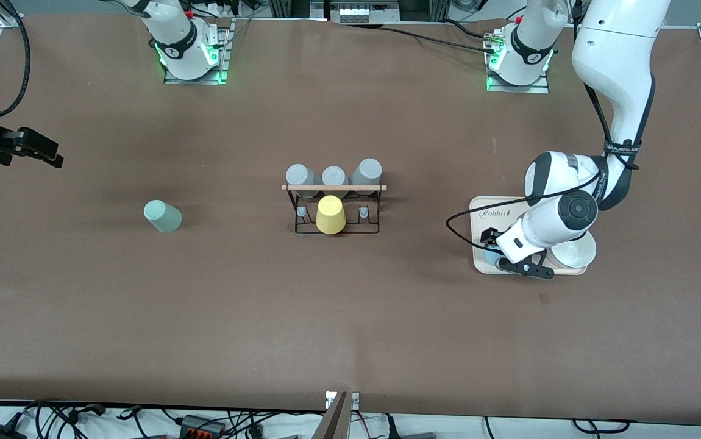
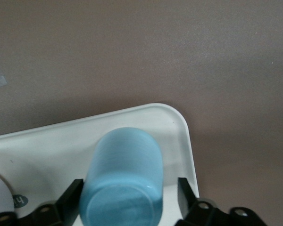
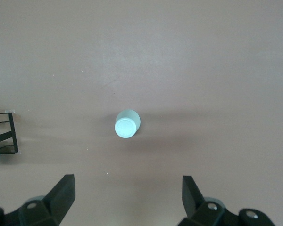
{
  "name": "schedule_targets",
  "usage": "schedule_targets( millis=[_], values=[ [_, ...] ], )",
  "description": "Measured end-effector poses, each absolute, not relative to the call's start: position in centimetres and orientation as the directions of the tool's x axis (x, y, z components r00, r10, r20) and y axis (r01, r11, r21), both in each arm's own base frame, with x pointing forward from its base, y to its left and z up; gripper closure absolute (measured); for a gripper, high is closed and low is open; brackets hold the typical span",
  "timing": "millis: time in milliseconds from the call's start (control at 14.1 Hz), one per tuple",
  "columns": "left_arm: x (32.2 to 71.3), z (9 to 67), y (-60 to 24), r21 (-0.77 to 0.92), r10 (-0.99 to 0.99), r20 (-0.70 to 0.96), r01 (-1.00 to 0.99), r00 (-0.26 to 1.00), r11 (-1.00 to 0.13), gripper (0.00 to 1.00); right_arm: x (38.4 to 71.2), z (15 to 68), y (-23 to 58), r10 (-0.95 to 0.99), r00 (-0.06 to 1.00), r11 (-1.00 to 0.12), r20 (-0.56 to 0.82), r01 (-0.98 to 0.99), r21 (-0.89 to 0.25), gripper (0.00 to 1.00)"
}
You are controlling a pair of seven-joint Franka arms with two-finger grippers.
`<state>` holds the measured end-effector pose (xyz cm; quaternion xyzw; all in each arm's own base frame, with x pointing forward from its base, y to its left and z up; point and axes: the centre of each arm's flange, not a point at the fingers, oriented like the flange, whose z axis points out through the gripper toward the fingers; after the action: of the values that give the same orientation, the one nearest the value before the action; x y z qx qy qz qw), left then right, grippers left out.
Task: Hang scattered cups on rack with three cups
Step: 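Close the left gripper on the light blue cup and lift it, then carry the light blue cup with the left gripper to the rack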
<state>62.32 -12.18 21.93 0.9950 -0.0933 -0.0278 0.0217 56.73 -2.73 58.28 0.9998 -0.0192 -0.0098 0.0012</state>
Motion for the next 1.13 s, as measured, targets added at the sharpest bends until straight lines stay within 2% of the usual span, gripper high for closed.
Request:
schedule_targets(
  millis=[71, 142, 496, 637, 850, 991, 1133],
  values=[
    [62.4, 22.0, -12.2, 0.048, -0.189, -0.048, -0.187, 0.981, -0.981, 0.29, 56.7, 58.3, -2.7, -0.038, 0.999, -0.999, -0.020, -0.038, 0.003, 0.00],
    [62.4, 22.1, -12.2, 0.049, -0.193, -0.045, -0.191, 0.980, -0.980, 0.33, 56.7, 58.3, -2.7, -0.038, 0.999, -0.999, -0.020, -0.038, 0.003, 0.00],
    [63.1, 23.7, -12.7, 0.053, -0.212, -0.030, -0.211, 0.977, -0.976, 0.33, 56.7, 58.3, -2.7, -0.039, 0.999, -0.999, -0.018, -0.039, 0.003, 0.00],
    [63.9, 28.0, -15.5, 0.078, -0.242, -0.026, -0.240, 0.970, -0.968, 0.33, 56.7, 58.3, -2.7, -0.039, 0.999, -0.999, -0.018, -0.039, 0.003, 0.00],
    [64.3, 37.6, -22.7, 0.105, -0.200, -0.015, -0.198, 0.980, -0.975, 0.33, 56.8, 58.3, -2.8, -0.040, 0.999, -0.999, -0.017, -0.040, 0.003, 0.00],
    [62.8, 42.0, -28.8, 0.115, -0.123, -0.006, -0.121, 0.992, -0.986, 0.33, 56.9, 58.0, -2.8, -0.042, 0.999, -0.999, -0.021, -0.042, 0.003, 0.00],
    [60.2, 42.7, -35.0, 0.119, -0.040, -0.017, -0.038, 0.999, -0.992, 0.33, 57.0, 57.8, -2.9, -0.045, 0.999, -0.999, -0.024, -0.045, 0.003, 0.00]
  ],
)
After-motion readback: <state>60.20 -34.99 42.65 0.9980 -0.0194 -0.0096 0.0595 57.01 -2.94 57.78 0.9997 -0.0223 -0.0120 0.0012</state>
